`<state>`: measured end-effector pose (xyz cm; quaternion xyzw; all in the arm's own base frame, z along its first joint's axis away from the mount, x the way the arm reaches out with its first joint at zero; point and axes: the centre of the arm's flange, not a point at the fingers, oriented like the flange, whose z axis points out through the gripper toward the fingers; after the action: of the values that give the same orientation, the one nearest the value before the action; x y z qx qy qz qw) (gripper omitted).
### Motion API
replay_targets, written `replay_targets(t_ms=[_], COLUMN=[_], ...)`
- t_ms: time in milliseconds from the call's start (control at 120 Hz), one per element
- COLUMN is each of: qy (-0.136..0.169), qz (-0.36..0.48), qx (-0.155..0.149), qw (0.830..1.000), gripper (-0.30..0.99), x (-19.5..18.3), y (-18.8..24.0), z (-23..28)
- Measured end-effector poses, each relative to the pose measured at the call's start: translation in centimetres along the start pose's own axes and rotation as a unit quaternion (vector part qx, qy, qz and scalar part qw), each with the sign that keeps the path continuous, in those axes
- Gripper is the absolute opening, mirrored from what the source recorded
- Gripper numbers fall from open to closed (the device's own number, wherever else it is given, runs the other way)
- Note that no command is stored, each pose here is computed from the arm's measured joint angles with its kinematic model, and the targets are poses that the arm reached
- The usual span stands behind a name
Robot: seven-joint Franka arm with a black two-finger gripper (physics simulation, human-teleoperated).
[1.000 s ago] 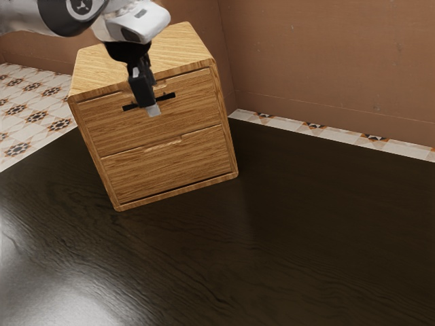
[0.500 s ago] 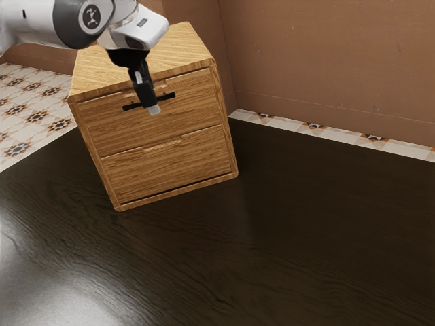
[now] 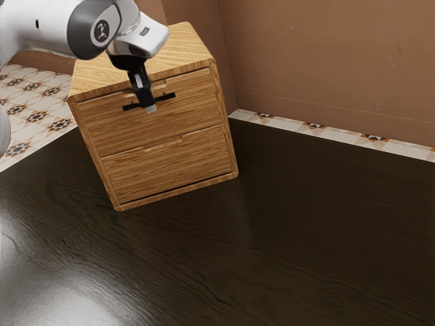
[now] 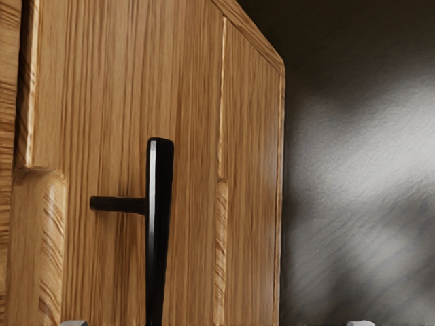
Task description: Pull the drawer handle with one arm to open the drawer
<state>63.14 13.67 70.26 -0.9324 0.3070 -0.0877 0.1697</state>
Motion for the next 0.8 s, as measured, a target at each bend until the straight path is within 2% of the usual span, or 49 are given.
replay_targets(t_ms=[217,508,800], qy=[-0.014,-0.005,0.002], qz=[0.002,0.025,0.036], qx=[0.006,0.008,0.003], qw=[1.000,1.000,0.999], gripper=[0.47,0.29,0.22], x=[-1.2,-0.5,-0.1], y=[-1.5,-1.3,-1.1], z=[1.5,1.8,2.2])
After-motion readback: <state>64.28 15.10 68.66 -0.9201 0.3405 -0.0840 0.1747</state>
